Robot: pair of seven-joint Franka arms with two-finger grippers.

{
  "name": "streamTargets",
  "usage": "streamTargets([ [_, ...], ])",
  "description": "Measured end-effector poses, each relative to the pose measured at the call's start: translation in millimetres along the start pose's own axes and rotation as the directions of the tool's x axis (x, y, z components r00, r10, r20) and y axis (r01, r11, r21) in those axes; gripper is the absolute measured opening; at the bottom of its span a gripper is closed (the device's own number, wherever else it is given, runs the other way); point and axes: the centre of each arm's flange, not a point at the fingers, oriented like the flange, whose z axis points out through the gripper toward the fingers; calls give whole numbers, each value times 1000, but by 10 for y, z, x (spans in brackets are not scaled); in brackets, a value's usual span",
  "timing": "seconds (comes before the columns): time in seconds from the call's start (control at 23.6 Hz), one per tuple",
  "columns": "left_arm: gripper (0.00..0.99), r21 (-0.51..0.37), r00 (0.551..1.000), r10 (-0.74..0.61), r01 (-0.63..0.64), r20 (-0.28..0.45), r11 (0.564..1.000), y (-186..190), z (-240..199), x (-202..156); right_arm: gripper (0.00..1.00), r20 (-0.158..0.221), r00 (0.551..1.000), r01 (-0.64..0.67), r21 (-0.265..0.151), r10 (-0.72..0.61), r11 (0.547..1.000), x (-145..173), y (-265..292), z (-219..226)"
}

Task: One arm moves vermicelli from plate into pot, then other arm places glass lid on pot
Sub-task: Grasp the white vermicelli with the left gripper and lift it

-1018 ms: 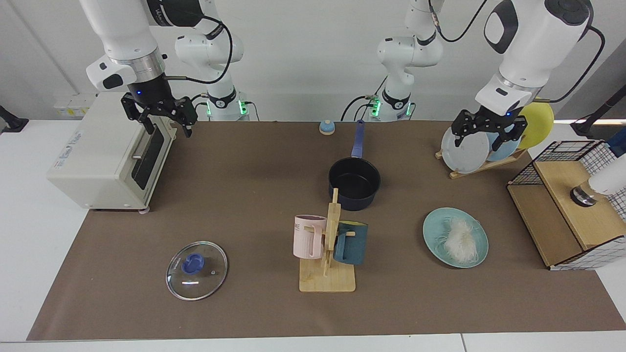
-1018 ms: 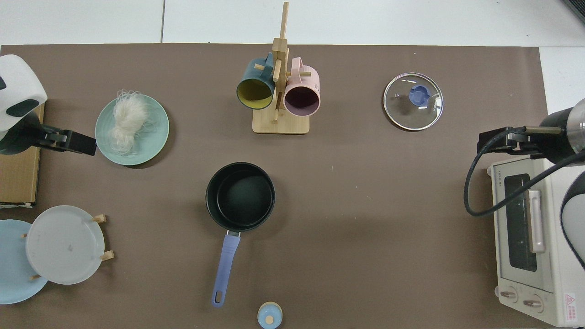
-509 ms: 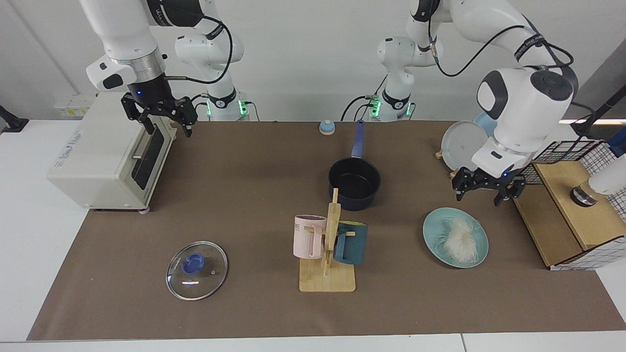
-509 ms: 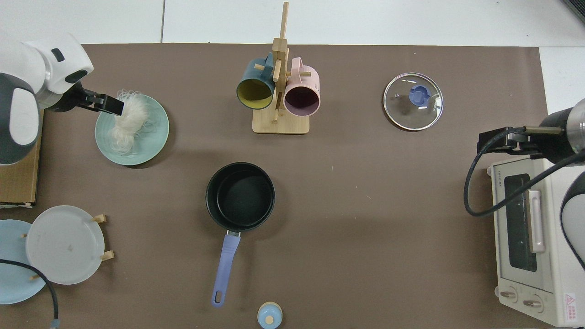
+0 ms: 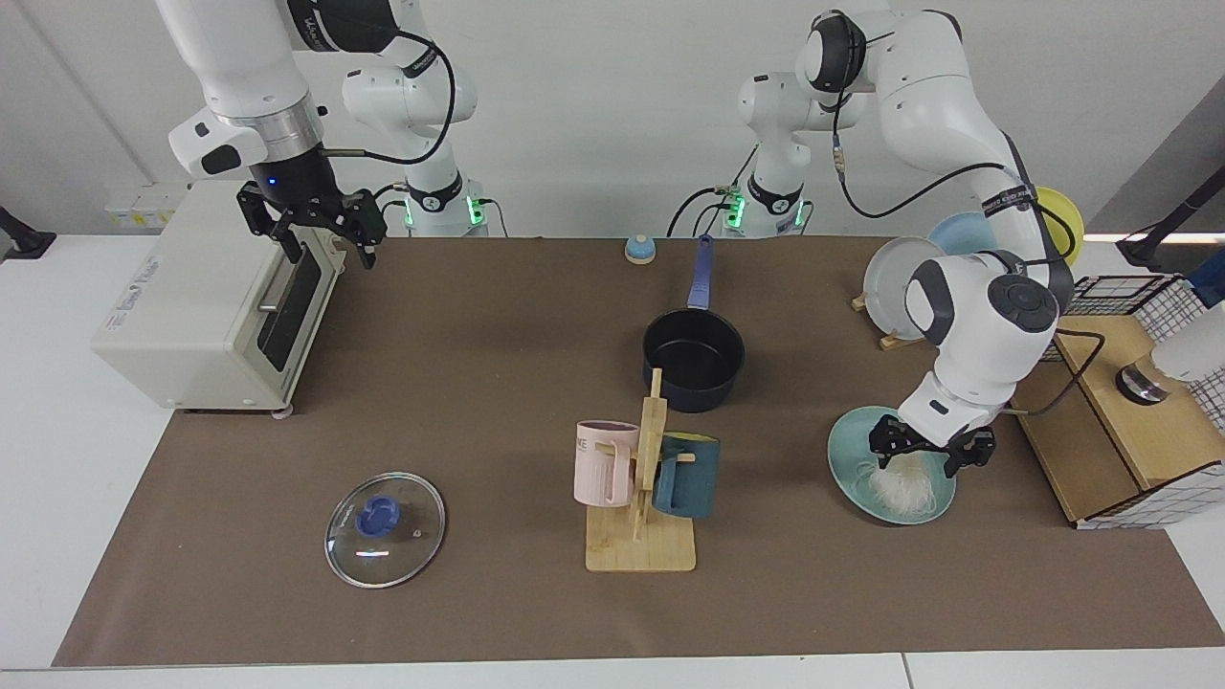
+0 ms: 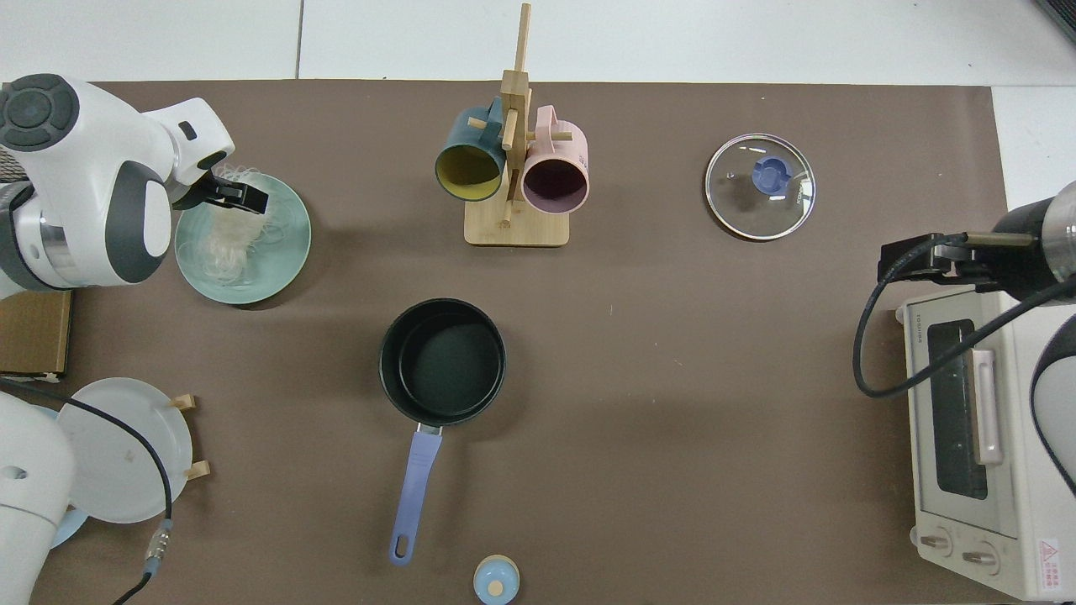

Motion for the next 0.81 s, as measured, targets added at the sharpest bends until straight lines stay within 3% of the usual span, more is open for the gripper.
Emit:
streamTargets([
  [0.51, 978, -3, 1000, -9, 10, 25, 1000, -21, 504, -206, 996, 0, 1000, 0, 0, 0, 1000, 0, -1, 0],
  [0.55, 947, -2, 1000, -10, 10, 24, 1000, -25, 520, -209, 996, 0, 1000, 0, 0, 0, 1000, 0, -2, 0],
  [0.81, 467, -5, 1000, -4, 4, 23, 1000, 9, 536, -200, 996, 2, 1000, -2, -1, 2, 1000, 0, 12, 2],
])
